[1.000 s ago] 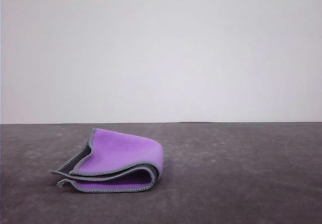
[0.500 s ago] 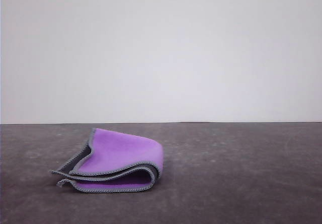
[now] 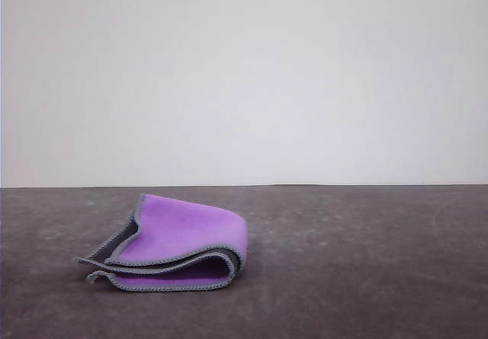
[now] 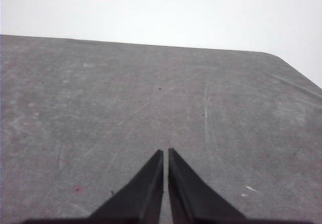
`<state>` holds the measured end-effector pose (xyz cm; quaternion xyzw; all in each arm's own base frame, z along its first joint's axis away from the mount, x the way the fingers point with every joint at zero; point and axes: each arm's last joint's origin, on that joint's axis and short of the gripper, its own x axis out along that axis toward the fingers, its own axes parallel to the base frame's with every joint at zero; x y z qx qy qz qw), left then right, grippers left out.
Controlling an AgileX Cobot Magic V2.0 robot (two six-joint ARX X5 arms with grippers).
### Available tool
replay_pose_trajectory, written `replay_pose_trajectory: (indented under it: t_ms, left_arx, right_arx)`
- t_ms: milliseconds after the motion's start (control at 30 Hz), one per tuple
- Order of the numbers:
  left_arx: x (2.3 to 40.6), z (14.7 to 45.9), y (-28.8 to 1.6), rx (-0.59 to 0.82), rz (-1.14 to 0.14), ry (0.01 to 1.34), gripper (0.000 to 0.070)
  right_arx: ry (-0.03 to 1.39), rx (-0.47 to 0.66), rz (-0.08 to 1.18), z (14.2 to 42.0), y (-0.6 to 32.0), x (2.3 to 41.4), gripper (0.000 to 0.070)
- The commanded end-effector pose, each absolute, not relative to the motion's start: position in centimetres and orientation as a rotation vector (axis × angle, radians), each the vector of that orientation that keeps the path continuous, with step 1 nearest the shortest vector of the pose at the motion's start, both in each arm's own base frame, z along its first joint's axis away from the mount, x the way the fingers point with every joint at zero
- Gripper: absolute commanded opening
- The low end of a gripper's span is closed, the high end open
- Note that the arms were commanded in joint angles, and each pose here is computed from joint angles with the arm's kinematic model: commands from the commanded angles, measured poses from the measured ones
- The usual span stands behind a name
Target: Fold clothes
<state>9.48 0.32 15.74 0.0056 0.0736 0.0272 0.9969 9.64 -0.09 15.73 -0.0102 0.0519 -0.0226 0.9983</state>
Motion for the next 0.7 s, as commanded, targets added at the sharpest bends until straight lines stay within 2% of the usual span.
replay_pose_trajectory:
  t_ms: [0,667]
  left_arx:
    - [9.6,15.21,0.35,0.011,0.06,0.151,0.0]
    - [9.6,15.21,0.35,0.011,0.06,0.151,0.0]
  right_arx:
    - [0.096,-0.003,-0.046,15.72,-0.09,9.67,0.0015]
    - [0.096,-0.003,-0.046,15.72,-0.09,9.67,0.0015]
